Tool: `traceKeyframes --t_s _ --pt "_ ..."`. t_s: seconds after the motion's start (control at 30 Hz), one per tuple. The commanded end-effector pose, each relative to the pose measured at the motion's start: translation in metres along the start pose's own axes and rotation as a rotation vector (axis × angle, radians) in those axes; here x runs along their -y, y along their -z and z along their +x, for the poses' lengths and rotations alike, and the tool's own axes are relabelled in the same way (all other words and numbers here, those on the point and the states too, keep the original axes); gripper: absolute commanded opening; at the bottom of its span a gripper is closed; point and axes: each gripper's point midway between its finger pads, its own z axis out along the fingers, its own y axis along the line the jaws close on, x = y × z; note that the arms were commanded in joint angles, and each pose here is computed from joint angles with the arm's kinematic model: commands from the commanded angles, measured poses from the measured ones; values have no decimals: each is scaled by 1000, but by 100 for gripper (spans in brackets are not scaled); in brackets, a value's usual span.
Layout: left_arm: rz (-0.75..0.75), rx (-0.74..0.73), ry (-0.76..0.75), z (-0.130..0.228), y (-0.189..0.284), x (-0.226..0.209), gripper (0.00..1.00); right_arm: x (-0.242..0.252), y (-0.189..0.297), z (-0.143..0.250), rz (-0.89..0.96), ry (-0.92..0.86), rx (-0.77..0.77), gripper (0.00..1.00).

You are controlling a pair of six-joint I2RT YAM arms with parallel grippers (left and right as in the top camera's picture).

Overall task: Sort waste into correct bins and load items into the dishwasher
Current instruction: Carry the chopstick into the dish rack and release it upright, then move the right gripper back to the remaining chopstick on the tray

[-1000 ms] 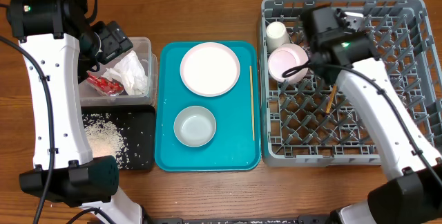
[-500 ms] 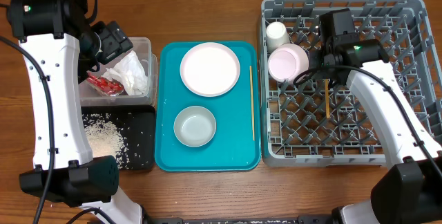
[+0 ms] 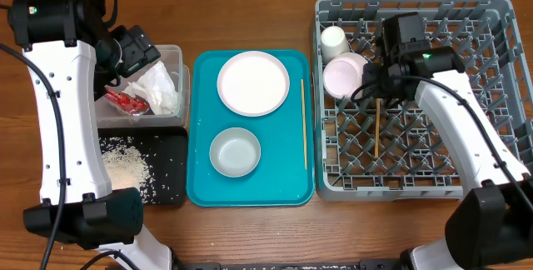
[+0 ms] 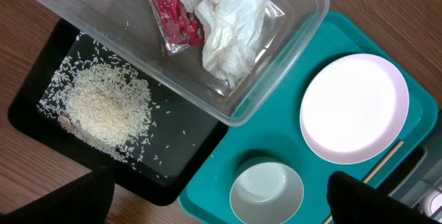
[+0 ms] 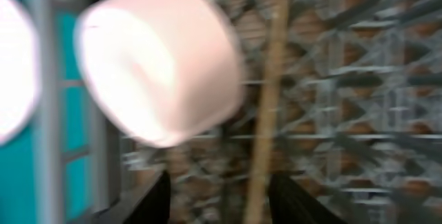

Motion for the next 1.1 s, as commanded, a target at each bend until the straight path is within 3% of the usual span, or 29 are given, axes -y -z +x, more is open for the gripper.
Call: traceKeyframes --t_s 0.0,0.33,0.57,0.83,1.07 --pt "8 6 -13 1 4 0 100 -52 1 14 -275 -61 -86 47" --pt "8 6 -13 1 4 0 100 -110 3 34 -324 43 -109 47" --pt "8 6 -13 1 4 0 100 -140 -2 52 -146 173 -40 47" --pt "8 6 -13 1 4 0 100 -165 1 69 26 698 56 51" --pt "8 6 -13 1 4 0 100 -158 -10 79 48 1085 -17 66"
